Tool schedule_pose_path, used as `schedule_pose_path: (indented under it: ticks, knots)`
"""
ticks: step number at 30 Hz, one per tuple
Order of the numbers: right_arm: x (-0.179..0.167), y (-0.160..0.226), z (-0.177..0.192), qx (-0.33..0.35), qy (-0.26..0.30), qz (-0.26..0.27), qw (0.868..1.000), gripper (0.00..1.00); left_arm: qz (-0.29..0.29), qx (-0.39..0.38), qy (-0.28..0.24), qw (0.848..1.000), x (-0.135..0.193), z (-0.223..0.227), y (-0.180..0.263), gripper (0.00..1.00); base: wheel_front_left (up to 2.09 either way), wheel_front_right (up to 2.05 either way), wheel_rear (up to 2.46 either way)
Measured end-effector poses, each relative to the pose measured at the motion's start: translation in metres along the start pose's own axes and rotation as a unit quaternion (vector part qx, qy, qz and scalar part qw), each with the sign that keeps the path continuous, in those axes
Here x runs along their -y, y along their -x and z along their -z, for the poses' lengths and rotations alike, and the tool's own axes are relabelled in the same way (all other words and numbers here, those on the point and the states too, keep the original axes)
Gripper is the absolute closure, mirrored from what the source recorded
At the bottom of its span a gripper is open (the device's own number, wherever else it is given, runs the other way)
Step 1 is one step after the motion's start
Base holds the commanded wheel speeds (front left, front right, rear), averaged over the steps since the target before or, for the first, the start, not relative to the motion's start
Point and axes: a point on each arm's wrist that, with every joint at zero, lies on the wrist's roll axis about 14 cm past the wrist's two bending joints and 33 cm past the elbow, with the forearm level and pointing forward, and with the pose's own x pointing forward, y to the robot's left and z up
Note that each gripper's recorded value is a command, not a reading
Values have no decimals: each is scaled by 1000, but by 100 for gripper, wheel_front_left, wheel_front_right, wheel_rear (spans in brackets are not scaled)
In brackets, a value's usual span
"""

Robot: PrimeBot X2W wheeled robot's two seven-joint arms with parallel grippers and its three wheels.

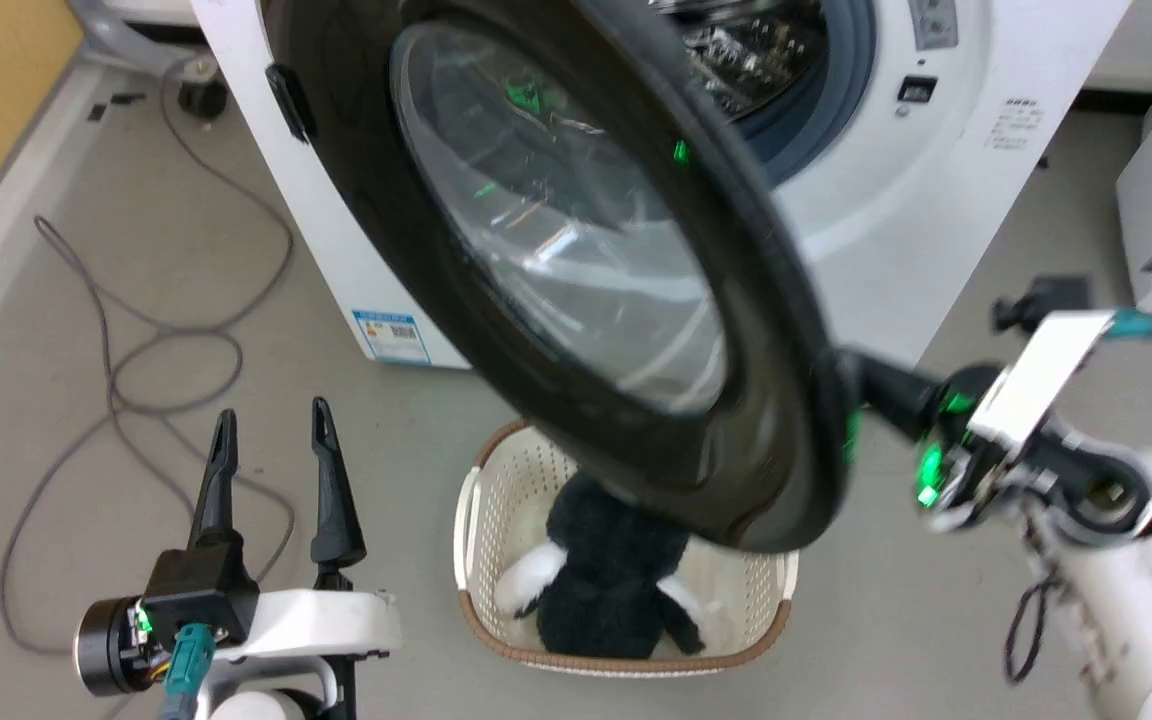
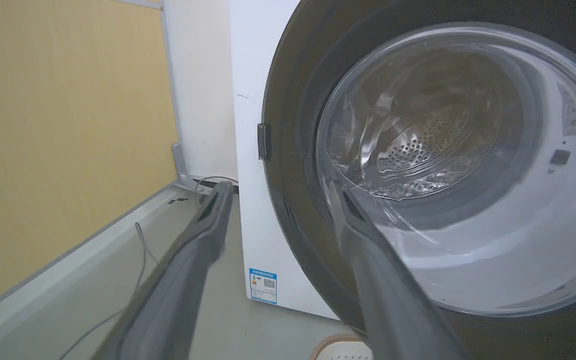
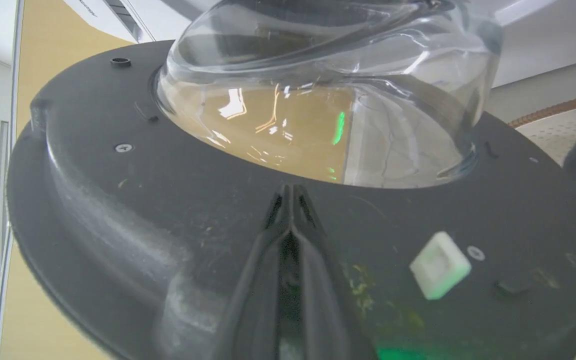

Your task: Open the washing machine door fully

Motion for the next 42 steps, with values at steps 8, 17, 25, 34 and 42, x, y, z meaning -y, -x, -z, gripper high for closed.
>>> schedule_pose_path:
  ticks: [8,17,25,34,42]
  knots:
    - [-16,-3,71,-66,-28,-45,996,100,-2,8,3,1000,-3,-8,10,0,0,0,0]
    - [-17,-3,143,-138,-68,-64,986,100,-2,11,5,1000,-6,-11,16,0,0,0,0]
    - [-36,12,117,-39,-65,-94,993,100,6,6,5,1000,-5,-10,25,0,0,0,0]
    - [-73,60,27,204,49,-112,971,100,18,17,9,1000,-1,-17,29,0,0,0,0]
    - [-91,119,-19,399,247,-62,881,100,24,24,9,999,3,-21,27,0,0,0,0]
